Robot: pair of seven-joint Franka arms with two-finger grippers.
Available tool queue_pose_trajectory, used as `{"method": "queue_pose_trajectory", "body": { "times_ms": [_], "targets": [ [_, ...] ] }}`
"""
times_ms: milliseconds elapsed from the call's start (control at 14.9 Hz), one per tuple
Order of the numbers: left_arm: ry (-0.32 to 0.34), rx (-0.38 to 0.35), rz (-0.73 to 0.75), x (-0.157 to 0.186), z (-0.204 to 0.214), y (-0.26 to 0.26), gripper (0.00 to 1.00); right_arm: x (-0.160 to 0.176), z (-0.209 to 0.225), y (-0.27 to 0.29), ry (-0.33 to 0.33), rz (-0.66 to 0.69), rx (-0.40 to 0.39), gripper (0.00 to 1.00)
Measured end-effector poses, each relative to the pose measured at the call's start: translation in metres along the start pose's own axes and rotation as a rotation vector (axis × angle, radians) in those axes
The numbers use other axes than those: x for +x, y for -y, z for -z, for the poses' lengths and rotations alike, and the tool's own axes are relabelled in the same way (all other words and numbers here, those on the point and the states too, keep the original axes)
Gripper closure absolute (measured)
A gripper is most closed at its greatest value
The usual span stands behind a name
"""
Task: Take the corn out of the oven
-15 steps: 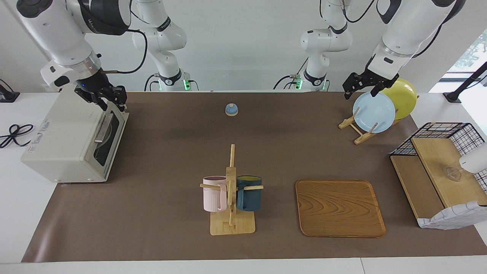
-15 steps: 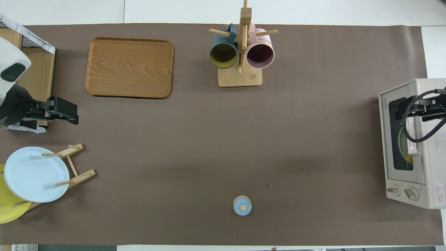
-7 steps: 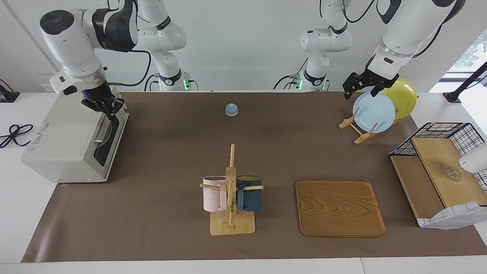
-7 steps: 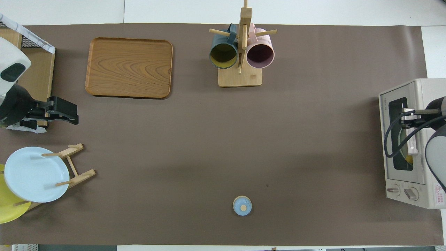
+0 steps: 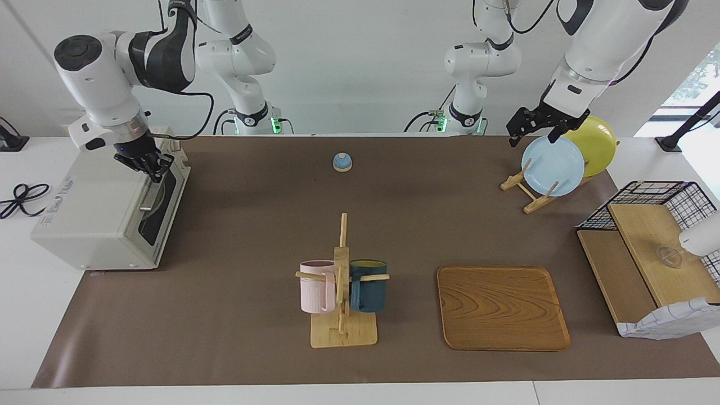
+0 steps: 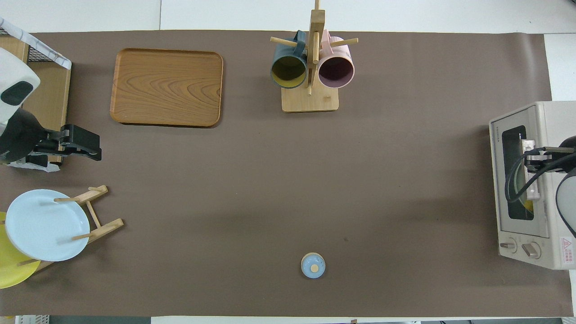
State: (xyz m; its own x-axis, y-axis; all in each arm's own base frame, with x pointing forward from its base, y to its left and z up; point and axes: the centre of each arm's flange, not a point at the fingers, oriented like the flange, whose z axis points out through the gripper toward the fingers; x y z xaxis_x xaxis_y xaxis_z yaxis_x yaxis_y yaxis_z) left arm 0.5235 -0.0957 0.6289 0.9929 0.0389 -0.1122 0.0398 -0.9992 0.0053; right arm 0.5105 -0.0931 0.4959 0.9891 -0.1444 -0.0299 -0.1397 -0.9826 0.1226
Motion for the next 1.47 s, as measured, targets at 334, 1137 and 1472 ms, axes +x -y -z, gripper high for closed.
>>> {"method": "queue_pose_trajectory", "body": {
  "times_ms": [334, 1137, 1472],
  "targets": [
    [0.0, 0.0, 0.0, 0.0, 0.0, 0.0, 0.0, -0.003, -0.011, 0.001, 0.016, 0.002, -0.012, 0.99],
    [0.0, 0.0, 0.0, 0.0, 0.0, 0.0, 0.0, -0.003, -0.018, -0.009, 0.005, 0.001, -0.043, 0.99],
    [0.0, 0.0, 0.0, 0.0, 0.0, 0.0, 0.0, -0.005, -0.025, -0.008, 0.005, -0.009, -0.041, 0.99]
  ]
}}
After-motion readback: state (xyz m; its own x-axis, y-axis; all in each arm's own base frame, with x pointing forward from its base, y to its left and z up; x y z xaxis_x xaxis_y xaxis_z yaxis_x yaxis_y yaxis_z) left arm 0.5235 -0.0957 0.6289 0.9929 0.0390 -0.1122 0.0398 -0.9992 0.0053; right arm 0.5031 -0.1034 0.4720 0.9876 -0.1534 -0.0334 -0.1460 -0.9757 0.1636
